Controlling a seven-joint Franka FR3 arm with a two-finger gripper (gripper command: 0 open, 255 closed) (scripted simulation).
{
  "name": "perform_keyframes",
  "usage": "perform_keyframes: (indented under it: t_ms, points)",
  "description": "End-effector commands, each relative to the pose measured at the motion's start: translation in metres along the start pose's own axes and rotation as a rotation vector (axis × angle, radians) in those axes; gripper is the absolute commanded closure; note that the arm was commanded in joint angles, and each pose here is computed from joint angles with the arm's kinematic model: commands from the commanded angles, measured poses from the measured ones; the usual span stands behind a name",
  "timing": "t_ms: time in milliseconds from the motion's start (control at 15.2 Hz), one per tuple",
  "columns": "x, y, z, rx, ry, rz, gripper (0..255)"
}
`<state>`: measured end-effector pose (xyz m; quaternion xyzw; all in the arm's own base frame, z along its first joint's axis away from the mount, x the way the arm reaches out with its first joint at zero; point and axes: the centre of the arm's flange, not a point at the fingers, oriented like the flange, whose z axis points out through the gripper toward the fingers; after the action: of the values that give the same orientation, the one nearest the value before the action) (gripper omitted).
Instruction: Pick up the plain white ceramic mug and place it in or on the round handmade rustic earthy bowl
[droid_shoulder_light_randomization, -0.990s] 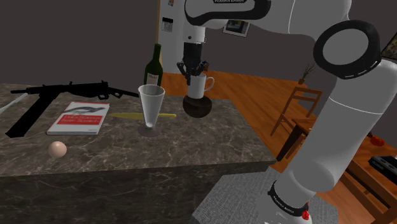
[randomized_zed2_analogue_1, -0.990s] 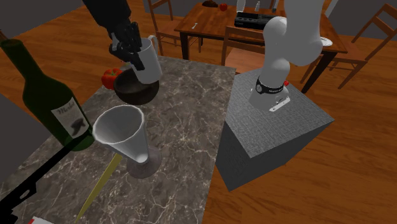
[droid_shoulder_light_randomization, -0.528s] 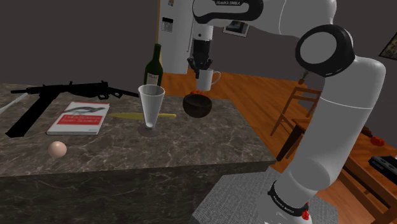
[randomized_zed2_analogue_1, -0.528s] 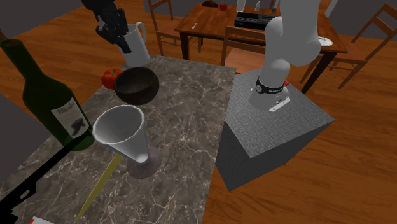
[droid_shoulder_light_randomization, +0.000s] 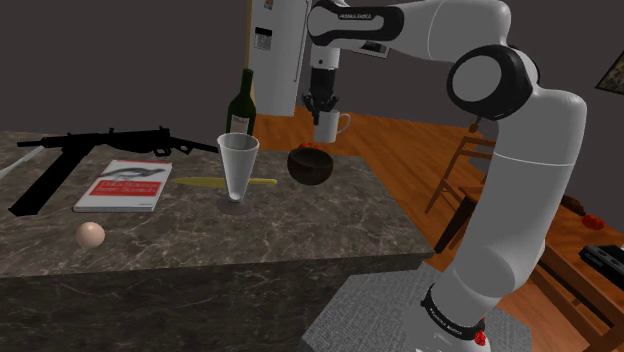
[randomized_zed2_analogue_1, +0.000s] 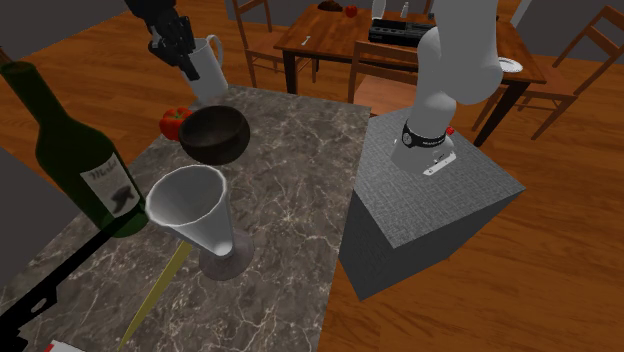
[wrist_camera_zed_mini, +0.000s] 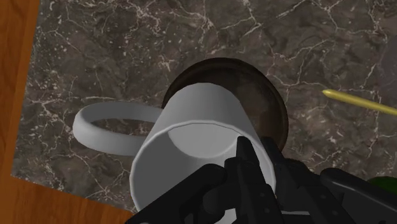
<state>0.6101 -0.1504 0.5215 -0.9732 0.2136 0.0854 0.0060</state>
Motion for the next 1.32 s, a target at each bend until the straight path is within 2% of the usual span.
perform_keyframes:
  t_ms: [0, 792, 1254]
  points:
    - [0.002, 0.0, 0.01, 0.0, 0.0, 0.0, 255]
    - [0.012, -0.002, 0.072, 0.0, 0.0, 0.0, 255]
    - [0.012, -0.002, 0.072, 0.0, 0.0, 0.0, 255]
